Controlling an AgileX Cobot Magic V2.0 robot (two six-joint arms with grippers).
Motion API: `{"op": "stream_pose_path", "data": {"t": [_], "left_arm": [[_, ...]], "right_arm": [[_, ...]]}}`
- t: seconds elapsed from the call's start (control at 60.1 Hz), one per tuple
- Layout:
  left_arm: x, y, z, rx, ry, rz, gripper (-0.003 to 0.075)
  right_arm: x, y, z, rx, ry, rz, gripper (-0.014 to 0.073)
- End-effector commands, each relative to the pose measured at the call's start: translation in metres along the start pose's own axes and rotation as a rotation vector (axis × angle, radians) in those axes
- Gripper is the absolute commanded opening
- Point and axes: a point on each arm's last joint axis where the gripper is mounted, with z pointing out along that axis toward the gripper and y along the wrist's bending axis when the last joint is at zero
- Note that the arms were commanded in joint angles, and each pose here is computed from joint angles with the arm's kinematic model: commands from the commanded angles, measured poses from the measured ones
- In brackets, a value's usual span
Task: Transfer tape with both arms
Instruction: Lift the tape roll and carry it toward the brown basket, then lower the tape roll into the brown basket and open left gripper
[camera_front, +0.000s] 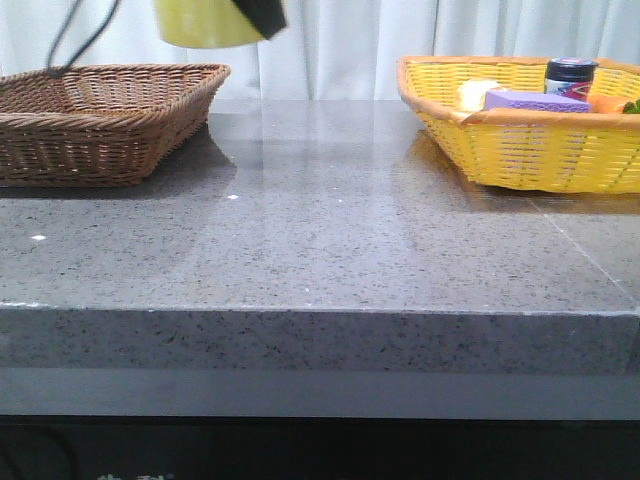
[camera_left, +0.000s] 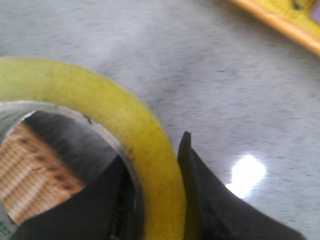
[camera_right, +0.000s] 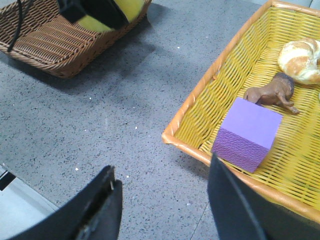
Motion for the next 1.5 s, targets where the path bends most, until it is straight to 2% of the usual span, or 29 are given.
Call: {"op": "stream_pose_path", "data": {"t": [0.0,0.15,0.416,0.616,0.749,1.115,1.215,1.298,1.381,1.481], "left_arm": [[0.003,0.023,-0.044,-0.075,-0.088,-0.051,-0.0013],[0.023,0.059,-0.040,-0.115,-0.053,-0.132,-0.0013],[0.050,0.095,-0.022,-0.126,0.014,-0.224,-0.0013],[0.055,0.100,0.003,-0.106,0.059,-0.240,-0.0013],[0.057,0.101,0.018,-0.094,0.084,-0.309,-0.0013],[0.068,0.098,0.035,-0.070,0.144,-0.378,-0.0004],[0.069,0.098,0.037,-0.068,0.150,-0.379,0.0062],[0.069,0.098,0.036,-0.069,0.148,-0.378,0.0183],[0.068,0.098,0.033,-0.072,0.145,-0.377,0.0349],[0.065,0.098,0.027,-0.082,0.127,-0.374,0.0430]], "right_arm": [[-0.014,-0.001,-0.007,0.011,-0.109,0.002,0.0417],[-0.014,-0.001,-0.007,0.011,-0.109,0.002,0.0417],[-0.014,-0.001,-0.007,0.011,-0.109,0.002,0.0417],[-0.014,-0.001,-0.007,0.011,-0.109,0.002,0.0417],[-0.014,-0.001,-0.007,0.011,-0.109,0.002,0.0417],[-0.014,-0.001,-0.007,0.011,-0.109,0.002,0.0417],[-0.014,-0.001,-0.007,0.011,-0.109,0.002,0.0417],[-0.014,-0.001,-0.007,0.011,-0.109,0.002,0.0417],[-0.014,-0.001,-0.007,0.011,-0.109,0.002,0.0417],[-0.014,-0.001,-0.007,0.011,-0.109,0.002,0.0417]]}}
